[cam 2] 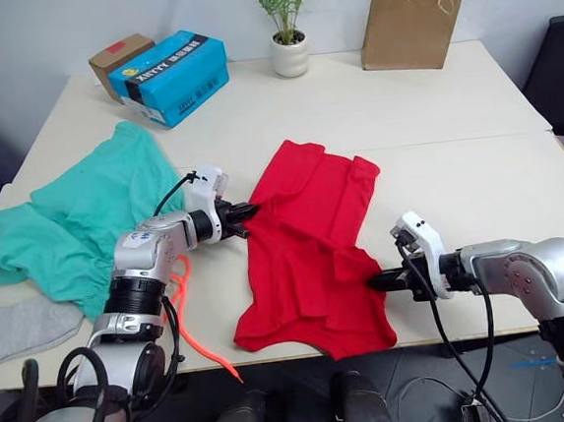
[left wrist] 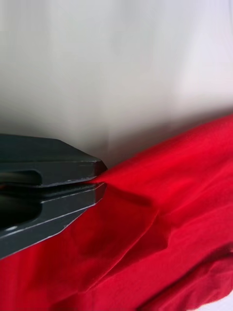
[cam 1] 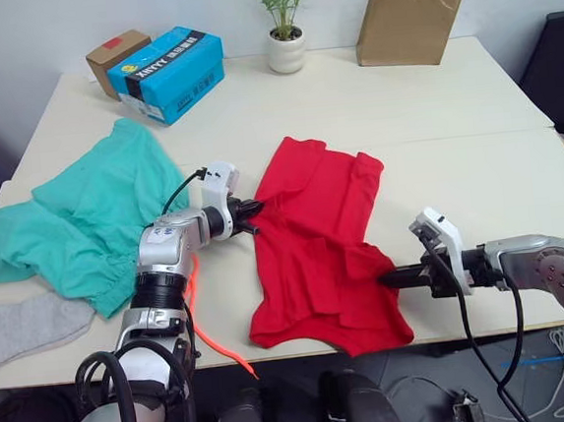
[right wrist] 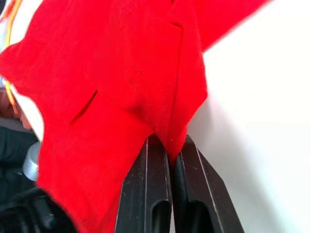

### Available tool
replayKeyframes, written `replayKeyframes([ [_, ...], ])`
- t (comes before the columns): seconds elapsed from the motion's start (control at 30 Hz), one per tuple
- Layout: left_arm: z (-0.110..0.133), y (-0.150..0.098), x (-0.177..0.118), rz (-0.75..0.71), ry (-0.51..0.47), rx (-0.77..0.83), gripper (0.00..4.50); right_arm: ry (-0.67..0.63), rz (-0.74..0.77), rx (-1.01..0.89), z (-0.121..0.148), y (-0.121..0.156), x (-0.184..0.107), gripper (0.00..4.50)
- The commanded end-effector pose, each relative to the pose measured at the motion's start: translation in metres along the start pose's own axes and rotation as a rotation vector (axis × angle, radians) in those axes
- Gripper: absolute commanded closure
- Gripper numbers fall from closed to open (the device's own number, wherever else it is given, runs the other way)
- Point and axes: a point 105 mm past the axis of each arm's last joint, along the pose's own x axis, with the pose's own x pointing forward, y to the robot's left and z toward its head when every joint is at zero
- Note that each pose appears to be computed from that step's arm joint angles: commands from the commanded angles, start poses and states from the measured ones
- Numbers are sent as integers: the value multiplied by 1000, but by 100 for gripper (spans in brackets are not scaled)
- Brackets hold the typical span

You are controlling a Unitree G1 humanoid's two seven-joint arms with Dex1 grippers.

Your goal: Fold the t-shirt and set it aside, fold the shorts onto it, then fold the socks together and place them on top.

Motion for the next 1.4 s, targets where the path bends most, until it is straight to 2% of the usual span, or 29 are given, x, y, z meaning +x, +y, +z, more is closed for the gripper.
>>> replayKeyframes([
  [0.03,12,-10,-13,19,-57,11,450,-15,9,-57,12,-8,-1,446],
  [0.2,6,-16,-27,56,-81,-2,450,-7,11,-103,16,-19,8,446],
  [0.3,-1,-15,-35,65,-68,42,450,-4,16,-100,14,-20,10,446],
  [0.33,-4,-12,-39,66,-61,78,450,-13,24,-95,14,-18,7,426],
  [0.47,-6,-18,-55,-29,-49,214,363,-57,86,-172,15,-5,-10,323],
  [0.57,-6,-24,-72,-113,-48,332,265,-72,34,-361,13,-7,-31,211],
  [0.63,-10,-26,-84,-171,-24,469,207,-56,-21,-510,6,-14,-48,148],
  [0.67,-13,-28,-90,-206,-21,554,164,-66,-44,-585,5,-17,-55,98],
  [0.77,-21,-35,-101,-303,-30,789,80,-80,-135,-810,0,-30,-69,8],
  [0.83,-29,-39,-104,-370,-29,903,18,-52,-179,-935,-6,-38,-72,0],
  [0.87,-33,-39,-104,-392,-24,947,4,-43,-195,-978,-8,-42,-73,0],
  [0.97,-41,-43,-101,-468,-30,1087,4,-36,-201,-1159,-13,-47,-69,0],
  [1.07,-57,-48,-96,-566,15,1180,4,2,-101,-1306,-29,-41,-54,0],
  [1.23,-63,-64,-84,-655,-45,1233,4,-132,-33,-1446,-26,-21,-31,0],
  [1.4,-74,-78,-74,-760,-69,1273,4,-182,76,-1511,-34,-2,-15,0],
])
